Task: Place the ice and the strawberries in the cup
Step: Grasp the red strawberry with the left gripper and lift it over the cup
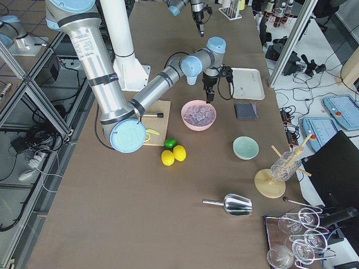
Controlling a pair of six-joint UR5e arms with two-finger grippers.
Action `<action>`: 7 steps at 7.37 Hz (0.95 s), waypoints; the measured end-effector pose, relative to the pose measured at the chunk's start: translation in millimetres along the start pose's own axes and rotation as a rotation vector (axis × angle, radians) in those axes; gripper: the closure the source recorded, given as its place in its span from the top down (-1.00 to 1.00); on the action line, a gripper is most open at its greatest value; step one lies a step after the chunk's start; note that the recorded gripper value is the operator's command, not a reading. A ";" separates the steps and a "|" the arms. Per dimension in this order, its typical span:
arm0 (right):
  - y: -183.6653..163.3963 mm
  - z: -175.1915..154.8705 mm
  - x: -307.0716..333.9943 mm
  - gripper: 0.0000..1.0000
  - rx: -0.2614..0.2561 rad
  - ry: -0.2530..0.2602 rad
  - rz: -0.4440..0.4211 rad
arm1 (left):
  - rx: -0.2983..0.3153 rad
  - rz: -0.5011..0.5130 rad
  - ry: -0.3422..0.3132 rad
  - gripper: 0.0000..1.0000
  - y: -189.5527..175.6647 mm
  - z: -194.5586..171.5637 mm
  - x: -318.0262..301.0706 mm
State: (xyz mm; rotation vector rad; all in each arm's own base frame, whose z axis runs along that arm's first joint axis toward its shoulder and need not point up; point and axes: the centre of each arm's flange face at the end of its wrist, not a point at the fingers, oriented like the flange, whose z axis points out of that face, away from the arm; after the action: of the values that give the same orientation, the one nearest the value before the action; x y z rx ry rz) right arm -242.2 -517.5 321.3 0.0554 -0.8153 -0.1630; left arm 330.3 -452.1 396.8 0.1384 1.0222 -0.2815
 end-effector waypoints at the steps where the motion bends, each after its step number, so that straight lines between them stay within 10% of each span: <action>1: 1.3 2.6 6.3 1.00 -0.006 0.006 -0.007 | 0.003 0.029 -0.016 0.83 12.1 26.1 14.5; 6: 9.6 11.1 22.3 1.00 -0.022 0.019 -0.014 | 0.020 0.125 -0.088 0.43 37.7 79.5 17.1; 7: 10.1 10.4 22.3 1.00 -0.021 0.018 -0.015 | 0.019 0.131 -0.095 -0.22 42.3 83.6 15.6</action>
State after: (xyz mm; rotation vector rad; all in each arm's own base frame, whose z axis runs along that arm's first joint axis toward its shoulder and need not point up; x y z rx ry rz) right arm -233.6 -511.1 345.5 0.0430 -0.7952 -0.1849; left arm 419.0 -434.7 425.9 0.2061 0.9120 -0.1771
